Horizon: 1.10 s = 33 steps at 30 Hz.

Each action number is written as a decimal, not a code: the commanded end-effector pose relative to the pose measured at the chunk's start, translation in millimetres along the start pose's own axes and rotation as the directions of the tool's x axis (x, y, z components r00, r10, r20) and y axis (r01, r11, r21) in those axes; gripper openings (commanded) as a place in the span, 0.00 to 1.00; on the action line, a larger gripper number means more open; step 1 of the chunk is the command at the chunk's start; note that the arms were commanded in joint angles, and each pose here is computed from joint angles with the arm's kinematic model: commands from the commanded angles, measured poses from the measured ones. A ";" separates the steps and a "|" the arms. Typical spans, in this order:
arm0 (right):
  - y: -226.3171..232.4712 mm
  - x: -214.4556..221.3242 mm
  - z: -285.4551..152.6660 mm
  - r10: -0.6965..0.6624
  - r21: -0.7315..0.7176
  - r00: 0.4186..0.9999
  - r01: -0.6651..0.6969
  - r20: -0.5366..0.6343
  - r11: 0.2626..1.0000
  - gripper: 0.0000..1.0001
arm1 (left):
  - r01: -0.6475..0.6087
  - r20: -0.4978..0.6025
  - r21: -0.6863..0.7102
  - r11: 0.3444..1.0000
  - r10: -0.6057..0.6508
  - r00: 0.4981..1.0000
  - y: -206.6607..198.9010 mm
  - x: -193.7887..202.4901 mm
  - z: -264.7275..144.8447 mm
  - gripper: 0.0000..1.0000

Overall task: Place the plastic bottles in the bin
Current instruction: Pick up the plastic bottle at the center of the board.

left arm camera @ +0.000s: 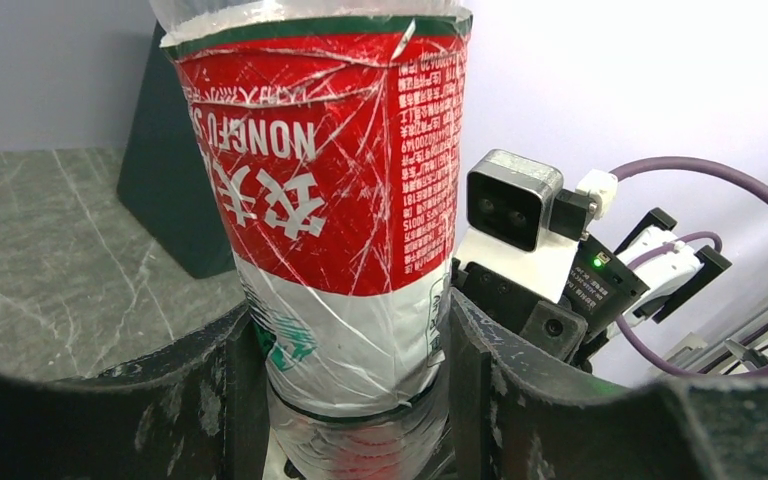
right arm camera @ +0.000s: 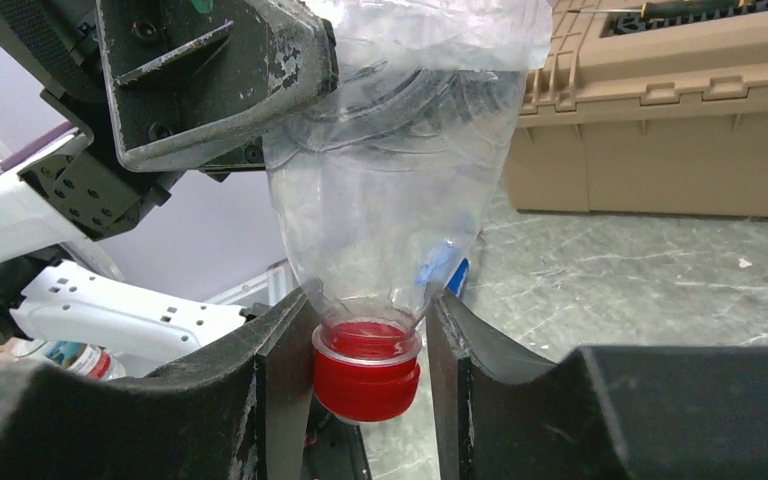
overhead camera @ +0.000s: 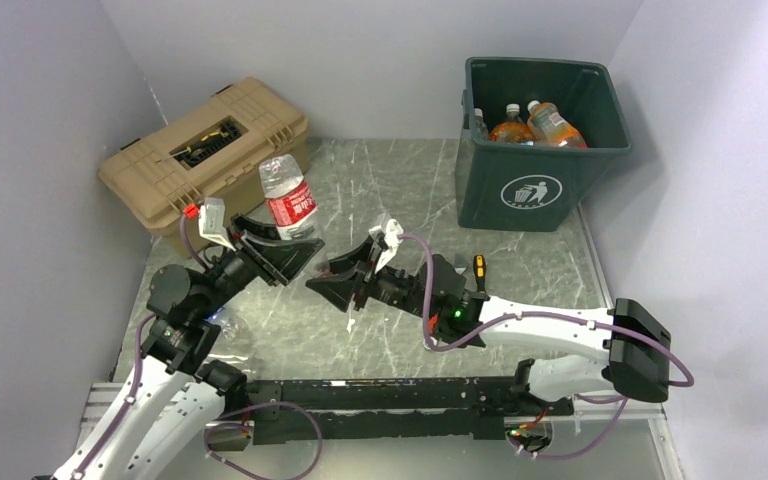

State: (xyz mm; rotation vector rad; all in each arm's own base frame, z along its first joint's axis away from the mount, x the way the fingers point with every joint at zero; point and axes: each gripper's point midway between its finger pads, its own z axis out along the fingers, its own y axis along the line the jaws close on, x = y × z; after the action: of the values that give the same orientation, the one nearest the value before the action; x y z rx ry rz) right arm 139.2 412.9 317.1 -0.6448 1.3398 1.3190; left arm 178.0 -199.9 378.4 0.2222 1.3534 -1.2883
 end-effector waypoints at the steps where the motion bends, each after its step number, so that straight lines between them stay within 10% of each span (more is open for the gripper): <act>1: 6.1 -14.9 9.2 -0.035 -0.008 0.999 0.035 0.004 0.999 0.00 | -0.011 0.010 0.058 0.998 0.010 1.000 -13.8 -8.9 4.8 0.54; 8: -0.3 -15.0 1.3 -0.056 0.025 0.998 0.056 0.003 0.998 0.00 | -0.012 0.008 -0.016 1.000 0.012 1.000 -5.3 -10.4 -0.2 0.99; 23: -36.6 -62.8 -34.8 -0.143 0.302 0.989 0.127 0.033 0.945 0.00 | -0.163 0.085 -0.183 0.969 0.181 0.980 -6.6 -53.1 -22.9 0.99; 33: -87.2 -266.1 -104.1 -0.436 0.826 0.899 0.225 0.028 0.517 0.00 | -0.332 -0.019 -0.585 0.740 0.397 0.918 50.9 -91.4 -59.8 1.00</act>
State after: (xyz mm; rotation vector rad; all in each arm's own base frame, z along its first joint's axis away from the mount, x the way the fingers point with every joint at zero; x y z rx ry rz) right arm 225.1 303.2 437.9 -0.2911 1.4099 0.6429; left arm 193.6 -123.1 409.0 0.0428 1.4072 -0.7777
